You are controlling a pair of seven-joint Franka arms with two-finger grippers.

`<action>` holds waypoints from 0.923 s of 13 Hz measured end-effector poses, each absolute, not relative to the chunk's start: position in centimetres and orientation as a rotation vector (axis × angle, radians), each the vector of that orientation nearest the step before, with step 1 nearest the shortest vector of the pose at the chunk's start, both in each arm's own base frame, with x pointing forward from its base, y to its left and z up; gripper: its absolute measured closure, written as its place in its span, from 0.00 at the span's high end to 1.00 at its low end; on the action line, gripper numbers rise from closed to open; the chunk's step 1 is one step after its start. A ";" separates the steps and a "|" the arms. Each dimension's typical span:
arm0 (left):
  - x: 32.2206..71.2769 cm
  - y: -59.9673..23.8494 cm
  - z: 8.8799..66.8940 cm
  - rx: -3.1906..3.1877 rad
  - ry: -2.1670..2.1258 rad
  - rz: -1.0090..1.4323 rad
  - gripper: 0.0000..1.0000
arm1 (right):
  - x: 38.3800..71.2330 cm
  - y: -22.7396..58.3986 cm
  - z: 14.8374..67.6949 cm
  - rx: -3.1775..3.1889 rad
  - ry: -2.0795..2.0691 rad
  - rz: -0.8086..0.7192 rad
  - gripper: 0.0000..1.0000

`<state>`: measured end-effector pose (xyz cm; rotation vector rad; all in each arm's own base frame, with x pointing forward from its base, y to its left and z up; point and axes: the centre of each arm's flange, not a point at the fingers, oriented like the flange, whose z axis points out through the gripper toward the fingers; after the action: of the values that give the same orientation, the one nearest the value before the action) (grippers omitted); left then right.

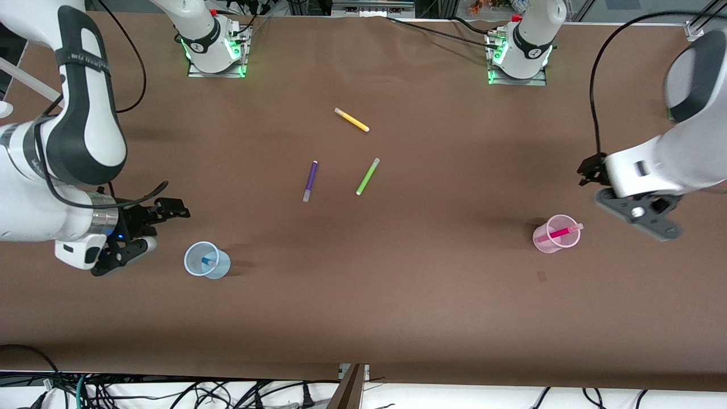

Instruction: Place pink and blue markers in matching cups

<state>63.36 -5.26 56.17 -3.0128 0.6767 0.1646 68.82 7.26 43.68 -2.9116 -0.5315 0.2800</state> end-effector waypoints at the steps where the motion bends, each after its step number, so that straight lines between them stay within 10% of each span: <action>1: 62.4 -4.9 56.7 -3.038 0.506 0.100 1.00 | 68.2 7.6 45.2 -2.960 -0.463 0.297 1.00; 12: 55.7 -5.3 58.1 -3.129 0.153 -0.136 1.00 | 55.9 3.9 60.5 -3.143 -0.310 0.215 1.00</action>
<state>55.71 -5.29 58.12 -3.1288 0.1533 -0.1359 55.91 3.94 60.48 -3.1429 -0.3095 0.2150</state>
